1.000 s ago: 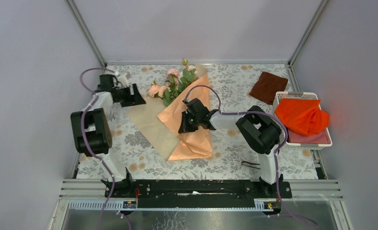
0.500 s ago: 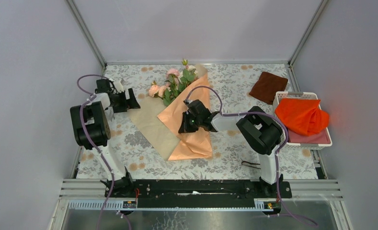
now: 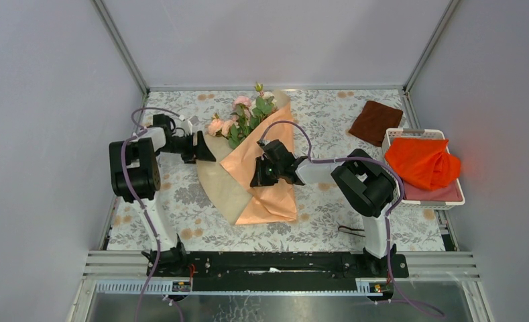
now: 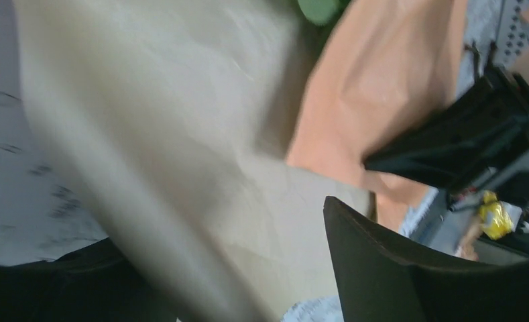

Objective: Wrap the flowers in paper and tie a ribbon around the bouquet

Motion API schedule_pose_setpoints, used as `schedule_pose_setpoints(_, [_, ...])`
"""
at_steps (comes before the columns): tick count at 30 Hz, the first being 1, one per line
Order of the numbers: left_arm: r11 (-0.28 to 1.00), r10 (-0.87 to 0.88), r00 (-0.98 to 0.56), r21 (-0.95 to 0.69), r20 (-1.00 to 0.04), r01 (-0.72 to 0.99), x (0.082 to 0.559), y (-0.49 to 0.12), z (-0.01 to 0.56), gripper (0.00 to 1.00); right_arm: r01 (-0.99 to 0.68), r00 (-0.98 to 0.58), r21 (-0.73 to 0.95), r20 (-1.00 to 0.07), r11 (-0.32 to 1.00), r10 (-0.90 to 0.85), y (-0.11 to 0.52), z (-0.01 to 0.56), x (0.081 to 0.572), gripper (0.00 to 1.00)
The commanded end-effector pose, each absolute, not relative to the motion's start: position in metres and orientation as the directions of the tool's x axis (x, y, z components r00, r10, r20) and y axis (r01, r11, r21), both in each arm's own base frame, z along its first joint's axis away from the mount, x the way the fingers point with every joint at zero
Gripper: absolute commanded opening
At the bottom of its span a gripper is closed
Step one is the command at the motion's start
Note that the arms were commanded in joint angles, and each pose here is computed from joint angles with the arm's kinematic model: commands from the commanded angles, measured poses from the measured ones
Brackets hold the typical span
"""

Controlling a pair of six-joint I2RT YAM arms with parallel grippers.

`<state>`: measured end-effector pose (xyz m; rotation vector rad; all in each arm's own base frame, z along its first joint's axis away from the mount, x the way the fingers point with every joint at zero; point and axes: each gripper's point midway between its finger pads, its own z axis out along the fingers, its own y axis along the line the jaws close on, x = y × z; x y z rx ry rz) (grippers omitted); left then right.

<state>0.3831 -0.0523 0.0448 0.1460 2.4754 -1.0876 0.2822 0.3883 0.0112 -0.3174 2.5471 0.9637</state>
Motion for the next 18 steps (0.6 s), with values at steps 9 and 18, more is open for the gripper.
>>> schedule_pose_setpoints(9, [0.541,0.0,-0.935,-0.787,-0.354,0.298,0.331,-0.084,0.086,0.0,-0.285,-0.925,0.516,-0.369,0.808,-0.091,0.366,-0.02,0.267,0.0])
schedule_pose_setpoints(18, [0.404,0.107,-0.856,-0.764,-0.506,0.502,0.335,-0.179,0.165,0.0,-0.252,-0.937,0.562,-0.345,0.788,-0.054,0.371,-0.032,0.263,0.0])
